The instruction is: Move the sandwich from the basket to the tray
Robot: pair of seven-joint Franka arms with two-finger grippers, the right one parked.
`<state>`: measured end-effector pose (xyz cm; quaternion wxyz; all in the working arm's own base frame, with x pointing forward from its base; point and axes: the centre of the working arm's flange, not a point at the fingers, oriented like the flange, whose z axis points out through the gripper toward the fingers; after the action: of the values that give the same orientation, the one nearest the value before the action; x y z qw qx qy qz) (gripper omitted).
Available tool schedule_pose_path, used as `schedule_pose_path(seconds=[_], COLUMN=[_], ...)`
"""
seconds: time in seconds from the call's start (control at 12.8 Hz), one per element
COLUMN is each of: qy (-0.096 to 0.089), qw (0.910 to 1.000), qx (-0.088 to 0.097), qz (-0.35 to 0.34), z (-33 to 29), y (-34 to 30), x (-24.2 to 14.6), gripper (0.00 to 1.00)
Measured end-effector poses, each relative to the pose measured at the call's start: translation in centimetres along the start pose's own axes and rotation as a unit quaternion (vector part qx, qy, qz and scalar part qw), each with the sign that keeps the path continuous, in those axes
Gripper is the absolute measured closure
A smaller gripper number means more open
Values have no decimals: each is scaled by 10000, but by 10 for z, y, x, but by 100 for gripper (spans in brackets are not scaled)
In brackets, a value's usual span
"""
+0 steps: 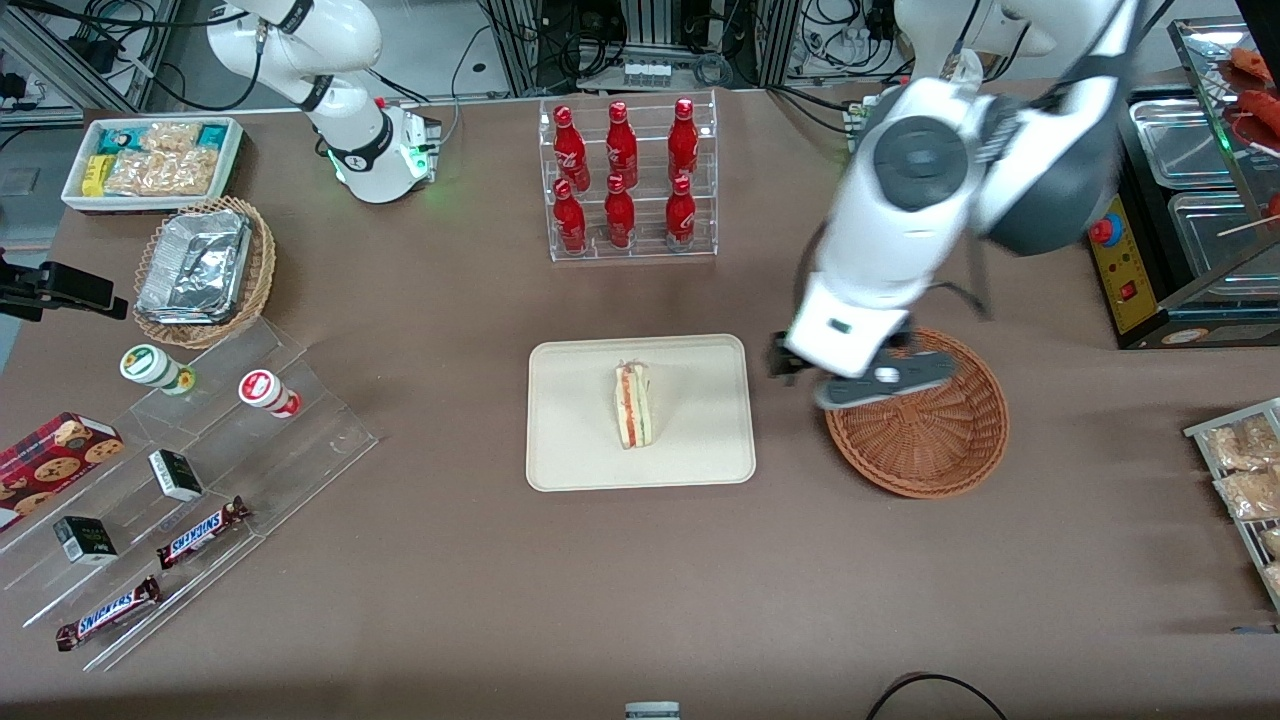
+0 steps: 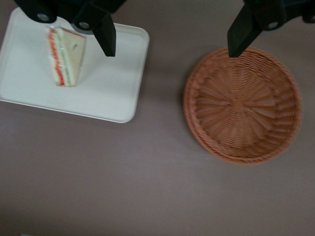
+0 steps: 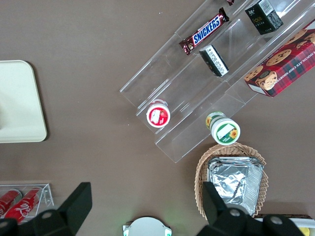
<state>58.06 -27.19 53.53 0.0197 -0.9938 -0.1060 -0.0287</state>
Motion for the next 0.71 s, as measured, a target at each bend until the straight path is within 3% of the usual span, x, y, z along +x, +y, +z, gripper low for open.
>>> schedule_pose_path(seconds=[0.16,0.71], qy=[12,-94], qw=[10000,9982], qx=[60,-15], qz=[56,597], z=[-14,-33], y=[-52,-179], x=[13,19], gripper=[0,0])
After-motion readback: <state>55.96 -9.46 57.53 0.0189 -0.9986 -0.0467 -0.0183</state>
